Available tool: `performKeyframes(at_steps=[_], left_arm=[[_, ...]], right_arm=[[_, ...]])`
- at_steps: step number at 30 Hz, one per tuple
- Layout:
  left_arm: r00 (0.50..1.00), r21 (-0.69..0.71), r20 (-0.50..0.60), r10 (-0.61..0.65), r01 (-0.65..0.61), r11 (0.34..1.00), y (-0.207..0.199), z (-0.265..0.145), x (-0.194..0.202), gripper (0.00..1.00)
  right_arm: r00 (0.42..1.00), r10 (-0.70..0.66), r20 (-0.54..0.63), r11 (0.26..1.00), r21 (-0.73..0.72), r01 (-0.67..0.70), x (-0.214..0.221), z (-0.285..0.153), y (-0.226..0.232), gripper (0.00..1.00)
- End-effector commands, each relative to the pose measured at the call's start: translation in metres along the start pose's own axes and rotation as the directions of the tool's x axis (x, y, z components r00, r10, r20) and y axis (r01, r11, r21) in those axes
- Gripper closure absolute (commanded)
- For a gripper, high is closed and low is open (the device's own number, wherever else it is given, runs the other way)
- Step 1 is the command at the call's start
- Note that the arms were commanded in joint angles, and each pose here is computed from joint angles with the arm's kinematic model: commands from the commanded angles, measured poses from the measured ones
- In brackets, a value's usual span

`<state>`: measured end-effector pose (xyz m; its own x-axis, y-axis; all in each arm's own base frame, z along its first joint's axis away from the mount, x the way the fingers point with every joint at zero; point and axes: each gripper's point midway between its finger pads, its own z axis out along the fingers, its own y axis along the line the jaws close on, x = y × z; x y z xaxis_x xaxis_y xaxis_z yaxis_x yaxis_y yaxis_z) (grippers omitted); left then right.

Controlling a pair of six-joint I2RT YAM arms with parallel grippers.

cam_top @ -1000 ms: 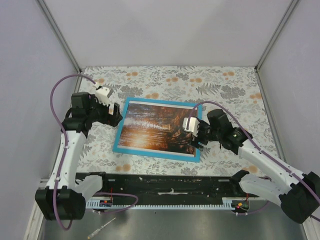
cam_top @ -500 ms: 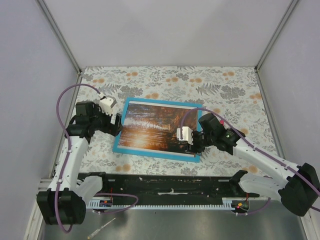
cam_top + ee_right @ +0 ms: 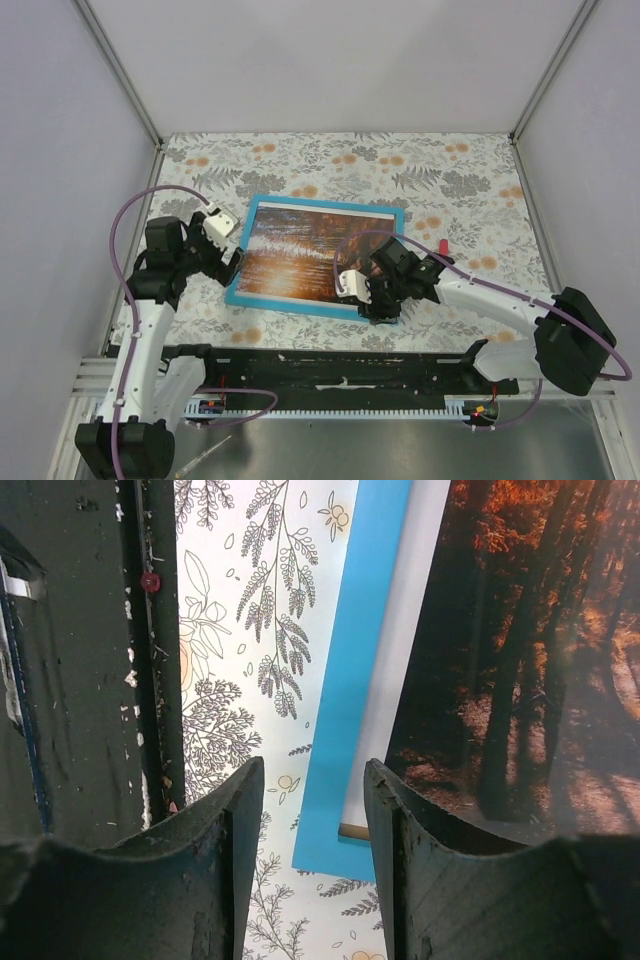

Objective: Take the photo out of the frame
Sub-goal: Turn over the photo frame at the center of the board.

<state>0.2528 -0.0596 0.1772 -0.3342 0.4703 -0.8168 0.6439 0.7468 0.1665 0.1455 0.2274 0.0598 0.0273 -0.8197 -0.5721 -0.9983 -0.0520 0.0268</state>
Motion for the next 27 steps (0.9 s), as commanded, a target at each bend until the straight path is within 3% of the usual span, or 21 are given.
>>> performKeyframes(at_steps=[1, 8, 27], left_arm=[[0.995, -0.023, 0.031, 0.095, -0.095, 0.995, -0.003, -0.003, 0.004, 0.00], [0.991, 0.021, 0.128, 0.050, -0.053, 0.998, -0.022, 0.001, 0.002, 0.00], [0.990, 0.030, 0.131, 0.046, -0.051, 0.998, -0.022, -0.002, -0.004, 0.00]], right_arm=[[0.997, 0.017, 0.073, 1.000, 0.010, -0.018, -0.024, -0.007, -0.004, 0.50], [0.996, 0.035, 0.086, 0.999, 0.027, -0.037, -0.023, 0.004, -0.006, 0.55], [0.997, 0.060, -0.038, 0.998, 0.036, -0.059, -0.004, 0.041, -0.008, 0.58]])
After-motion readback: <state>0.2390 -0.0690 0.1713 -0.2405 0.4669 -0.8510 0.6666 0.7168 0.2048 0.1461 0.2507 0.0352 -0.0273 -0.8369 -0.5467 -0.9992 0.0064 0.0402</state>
